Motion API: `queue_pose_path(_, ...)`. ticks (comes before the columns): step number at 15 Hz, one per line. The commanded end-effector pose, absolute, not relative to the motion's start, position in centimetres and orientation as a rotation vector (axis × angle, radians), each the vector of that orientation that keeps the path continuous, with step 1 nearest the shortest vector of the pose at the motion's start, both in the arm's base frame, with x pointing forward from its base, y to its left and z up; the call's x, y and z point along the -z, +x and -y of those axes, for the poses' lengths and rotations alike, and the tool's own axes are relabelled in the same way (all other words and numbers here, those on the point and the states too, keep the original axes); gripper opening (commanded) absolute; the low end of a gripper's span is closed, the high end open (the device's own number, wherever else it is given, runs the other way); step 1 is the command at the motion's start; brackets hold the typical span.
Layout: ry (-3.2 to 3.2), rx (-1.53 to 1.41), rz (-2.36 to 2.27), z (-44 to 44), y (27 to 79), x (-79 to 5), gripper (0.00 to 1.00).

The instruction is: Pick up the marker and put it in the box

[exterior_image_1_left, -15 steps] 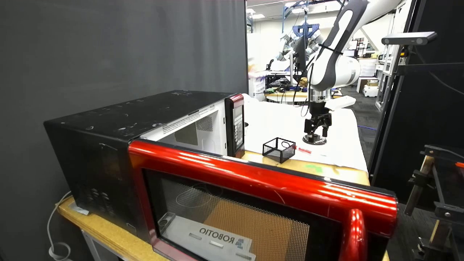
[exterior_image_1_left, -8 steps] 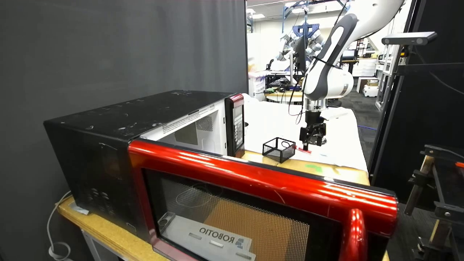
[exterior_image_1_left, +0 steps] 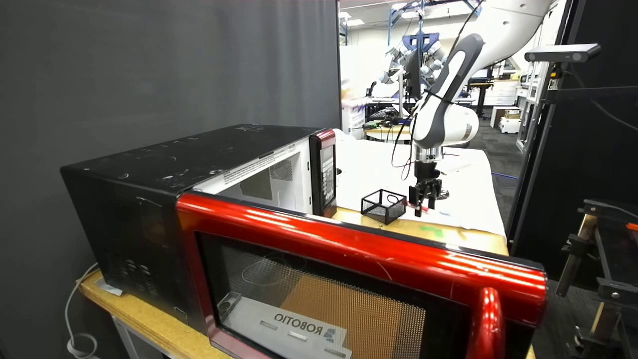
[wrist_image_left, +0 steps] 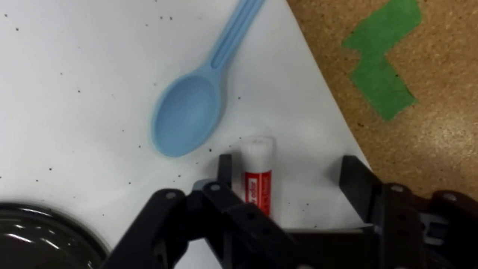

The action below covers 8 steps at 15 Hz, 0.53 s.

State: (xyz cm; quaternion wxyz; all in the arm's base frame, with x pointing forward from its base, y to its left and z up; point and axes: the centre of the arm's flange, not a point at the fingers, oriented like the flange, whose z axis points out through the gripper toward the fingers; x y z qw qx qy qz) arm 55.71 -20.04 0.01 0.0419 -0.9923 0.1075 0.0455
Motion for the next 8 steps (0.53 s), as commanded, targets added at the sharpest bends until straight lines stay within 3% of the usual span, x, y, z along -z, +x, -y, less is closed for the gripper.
queue_pose_path(1,-3.054,-0.145,-0.332,20.7,56.0,0.3,0.43)
queue_pose_path(8,-3.096,-0.269,-0.450,22.3,55.2,-1.0,0.00)
